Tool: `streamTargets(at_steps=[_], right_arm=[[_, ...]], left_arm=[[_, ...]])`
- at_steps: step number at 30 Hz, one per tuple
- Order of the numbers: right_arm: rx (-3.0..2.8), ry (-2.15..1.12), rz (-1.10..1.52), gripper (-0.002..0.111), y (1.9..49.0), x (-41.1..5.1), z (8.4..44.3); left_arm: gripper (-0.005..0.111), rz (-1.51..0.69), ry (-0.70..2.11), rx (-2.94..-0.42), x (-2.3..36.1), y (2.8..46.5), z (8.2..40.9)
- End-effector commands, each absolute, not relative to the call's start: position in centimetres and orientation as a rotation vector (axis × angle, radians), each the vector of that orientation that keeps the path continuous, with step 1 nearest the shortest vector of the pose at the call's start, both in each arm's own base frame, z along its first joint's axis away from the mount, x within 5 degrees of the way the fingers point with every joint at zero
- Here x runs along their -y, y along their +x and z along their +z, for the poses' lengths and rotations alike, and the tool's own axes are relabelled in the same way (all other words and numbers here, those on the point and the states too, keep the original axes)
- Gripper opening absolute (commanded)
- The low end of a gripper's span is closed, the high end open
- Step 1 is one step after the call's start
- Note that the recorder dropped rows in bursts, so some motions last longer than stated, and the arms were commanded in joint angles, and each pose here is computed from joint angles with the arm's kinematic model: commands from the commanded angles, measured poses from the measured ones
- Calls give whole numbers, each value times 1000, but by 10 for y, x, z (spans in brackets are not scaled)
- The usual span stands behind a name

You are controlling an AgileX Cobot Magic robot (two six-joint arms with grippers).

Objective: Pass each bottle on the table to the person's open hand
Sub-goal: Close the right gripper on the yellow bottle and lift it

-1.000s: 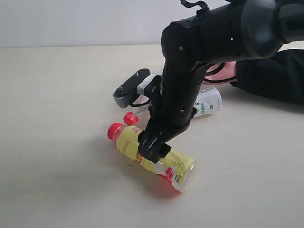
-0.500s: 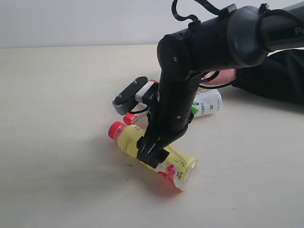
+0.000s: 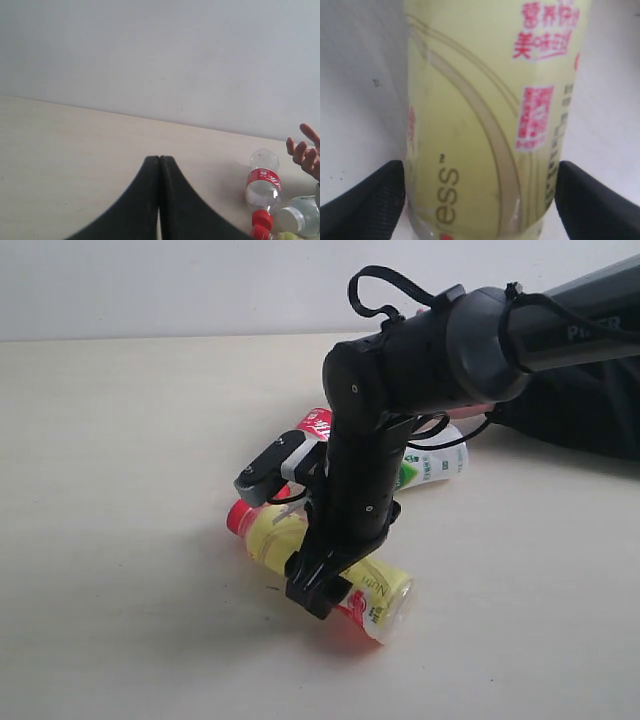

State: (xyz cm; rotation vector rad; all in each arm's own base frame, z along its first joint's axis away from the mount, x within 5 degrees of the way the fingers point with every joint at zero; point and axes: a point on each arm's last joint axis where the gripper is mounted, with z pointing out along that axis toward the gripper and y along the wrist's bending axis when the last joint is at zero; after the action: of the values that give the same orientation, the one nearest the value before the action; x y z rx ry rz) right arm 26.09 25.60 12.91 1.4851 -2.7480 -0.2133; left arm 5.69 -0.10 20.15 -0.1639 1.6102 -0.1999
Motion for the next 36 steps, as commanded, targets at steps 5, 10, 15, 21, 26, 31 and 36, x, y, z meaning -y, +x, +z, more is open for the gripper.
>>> streamTargets(at_steps=[5,10,15,21,26,31,36], right_arm=[[2747,1493,-222,77,262,-258,127],[2742,1490,-219,75,262,-258,125],[2733,1482,-216,64,261,-258,125],[2674,1453,-195,30,256,-254,125],[2708,1423,-210,0,255,-253,138],[2813,1430,-294,0,245,-247,195],[2928,1505,-384,0,234,-237,247]], left_arm=[[0,-200,-157,-1602,1,56,202],[0,-200,-157,-1602,1,56,202],[0,-200,-157,-1602,1,56,202],[0,-200,-157,-1602,1,56,202],[0,-200,-157,-1602,1,56,202],[0,-200,-157,-1602,1,56,202],[0,-200,-157,-1602,1,56,202]])
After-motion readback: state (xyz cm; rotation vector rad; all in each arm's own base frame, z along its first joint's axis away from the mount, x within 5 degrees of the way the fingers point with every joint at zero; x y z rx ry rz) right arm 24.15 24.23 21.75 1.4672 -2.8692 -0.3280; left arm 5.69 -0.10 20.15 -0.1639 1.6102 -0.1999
